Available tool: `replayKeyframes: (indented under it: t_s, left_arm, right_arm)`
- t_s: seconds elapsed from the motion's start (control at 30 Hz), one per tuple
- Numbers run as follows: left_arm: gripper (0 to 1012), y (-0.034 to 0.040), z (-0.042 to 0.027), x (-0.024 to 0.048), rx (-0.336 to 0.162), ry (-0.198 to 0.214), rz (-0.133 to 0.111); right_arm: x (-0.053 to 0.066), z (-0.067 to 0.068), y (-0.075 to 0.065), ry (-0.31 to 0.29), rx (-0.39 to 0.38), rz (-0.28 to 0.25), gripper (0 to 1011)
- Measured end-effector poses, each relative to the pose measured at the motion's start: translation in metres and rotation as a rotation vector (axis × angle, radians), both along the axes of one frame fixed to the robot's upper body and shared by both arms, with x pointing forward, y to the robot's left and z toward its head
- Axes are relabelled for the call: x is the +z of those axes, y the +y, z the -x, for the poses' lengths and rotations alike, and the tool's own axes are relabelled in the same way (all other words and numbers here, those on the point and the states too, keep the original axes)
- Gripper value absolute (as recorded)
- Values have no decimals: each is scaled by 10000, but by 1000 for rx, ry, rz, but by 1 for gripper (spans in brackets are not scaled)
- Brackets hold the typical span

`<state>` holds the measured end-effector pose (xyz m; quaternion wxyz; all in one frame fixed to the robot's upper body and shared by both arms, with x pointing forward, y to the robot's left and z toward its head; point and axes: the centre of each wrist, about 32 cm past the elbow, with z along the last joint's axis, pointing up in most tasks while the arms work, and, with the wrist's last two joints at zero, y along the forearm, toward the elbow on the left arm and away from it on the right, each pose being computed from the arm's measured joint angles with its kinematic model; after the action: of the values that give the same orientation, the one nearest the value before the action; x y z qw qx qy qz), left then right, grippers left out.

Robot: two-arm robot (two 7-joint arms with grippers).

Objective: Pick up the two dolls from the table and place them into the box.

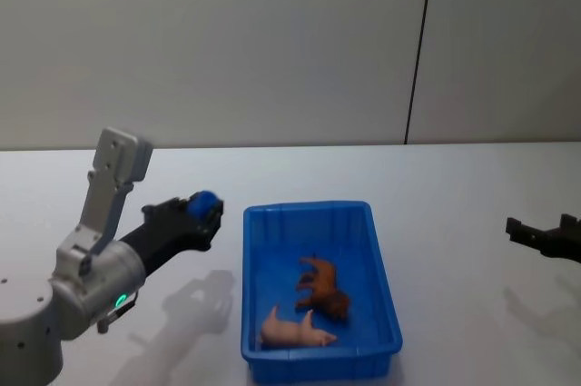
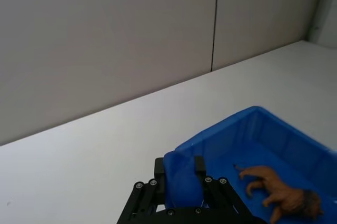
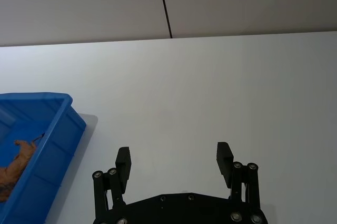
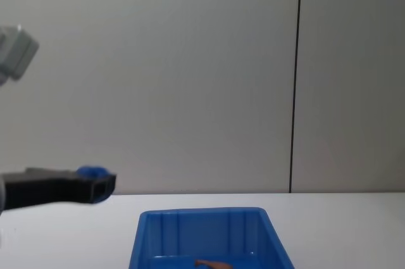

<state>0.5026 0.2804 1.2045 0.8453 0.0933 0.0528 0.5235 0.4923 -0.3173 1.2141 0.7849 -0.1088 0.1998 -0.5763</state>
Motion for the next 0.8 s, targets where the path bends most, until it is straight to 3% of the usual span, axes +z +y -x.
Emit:
replayKeyframes:
  t_s: [0.2, 0.27, 0.43, 0.63, 0.73, 0.8]
  left_arm:
    - [289, -36, -69, 83, -65, -16, 47]
    - [275, -53, -116, 114, -102, -17, 73]
    - [251, -87, -192, 134, -164, -2, 115]
    - [220, -129, -296, 125, -244, 30, 164]
    - [197, -165, -389, 89, -299, 61, 202]
    - [264, -185, -444, 63, -331, 81, 225]
  right_arm:
    - [0, 0, 0, 0, 0, 0, 1001]
    - [0, 0, 0, 0, 0, 0, 1001]
    - [0, 0, 0, 0, 0, 0, 1001]
    - [0, 0, 0, 0, 0, 0, 1001]
    - [0, 0, 0, 0, 0, 0, 1001]
    - [0, 0, 0, 0, 0, 0, 1001]
